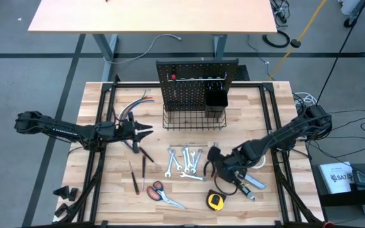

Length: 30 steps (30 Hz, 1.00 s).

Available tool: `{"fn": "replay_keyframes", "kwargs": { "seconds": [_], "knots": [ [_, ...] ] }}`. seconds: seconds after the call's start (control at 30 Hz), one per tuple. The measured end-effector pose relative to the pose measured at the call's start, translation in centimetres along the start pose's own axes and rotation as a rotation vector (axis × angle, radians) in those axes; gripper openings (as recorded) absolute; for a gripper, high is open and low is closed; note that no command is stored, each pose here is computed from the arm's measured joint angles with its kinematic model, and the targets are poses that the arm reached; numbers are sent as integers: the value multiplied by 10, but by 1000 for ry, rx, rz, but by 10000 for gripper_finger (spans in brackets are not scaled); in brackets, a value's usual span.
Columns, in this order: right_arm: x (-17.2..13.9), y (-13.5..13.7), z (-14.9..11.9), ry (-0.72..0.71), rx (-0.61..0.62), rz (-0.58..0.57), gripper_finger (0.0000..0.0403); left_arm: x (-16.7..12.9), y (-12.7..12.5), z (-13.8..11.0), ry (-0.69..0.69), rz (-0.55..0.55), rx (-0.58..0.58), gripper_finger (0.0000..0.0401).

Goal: Hang tools onto peg board
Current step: Hang the nut driver on the pegboard

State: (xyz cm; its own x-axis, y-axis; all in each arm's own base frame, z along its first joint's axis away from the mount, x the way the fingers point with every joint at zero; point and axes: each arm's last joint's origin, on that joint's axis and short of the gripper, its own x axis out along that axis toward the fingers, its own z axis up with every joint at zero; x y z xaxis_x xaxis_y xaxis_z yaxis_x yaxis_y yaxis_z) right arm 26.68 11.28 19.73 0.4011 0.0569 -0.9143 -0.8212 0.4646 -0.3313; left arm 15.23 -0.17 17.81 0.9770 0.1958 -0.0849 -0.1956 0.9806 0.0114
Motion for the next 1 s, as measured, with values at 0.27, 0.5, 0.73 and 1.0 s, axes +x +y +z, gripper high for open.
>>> {"fn": "replay_keyframes", "kwargs": {
  "seconds": [0.27, 0.5, 0.73, 1.0],
  "knots": [
    [7, -2, -7, 39, -75, 30, 96, 4, -7, 23, -30, -130, -27, 107],
    [34, 1, -10, 111, -175, 103, 96, 12, -25, 31, 104, -236, 64, 107],
    [42, 2, -12, 142, -185, 127, 95, 18, -46, 36, -5, -347, 107, 107],
    [43, -1, -15, 141, -172, 131, 95, 37, -65, 27, -52, -405, 162, 107]
  ]
}}
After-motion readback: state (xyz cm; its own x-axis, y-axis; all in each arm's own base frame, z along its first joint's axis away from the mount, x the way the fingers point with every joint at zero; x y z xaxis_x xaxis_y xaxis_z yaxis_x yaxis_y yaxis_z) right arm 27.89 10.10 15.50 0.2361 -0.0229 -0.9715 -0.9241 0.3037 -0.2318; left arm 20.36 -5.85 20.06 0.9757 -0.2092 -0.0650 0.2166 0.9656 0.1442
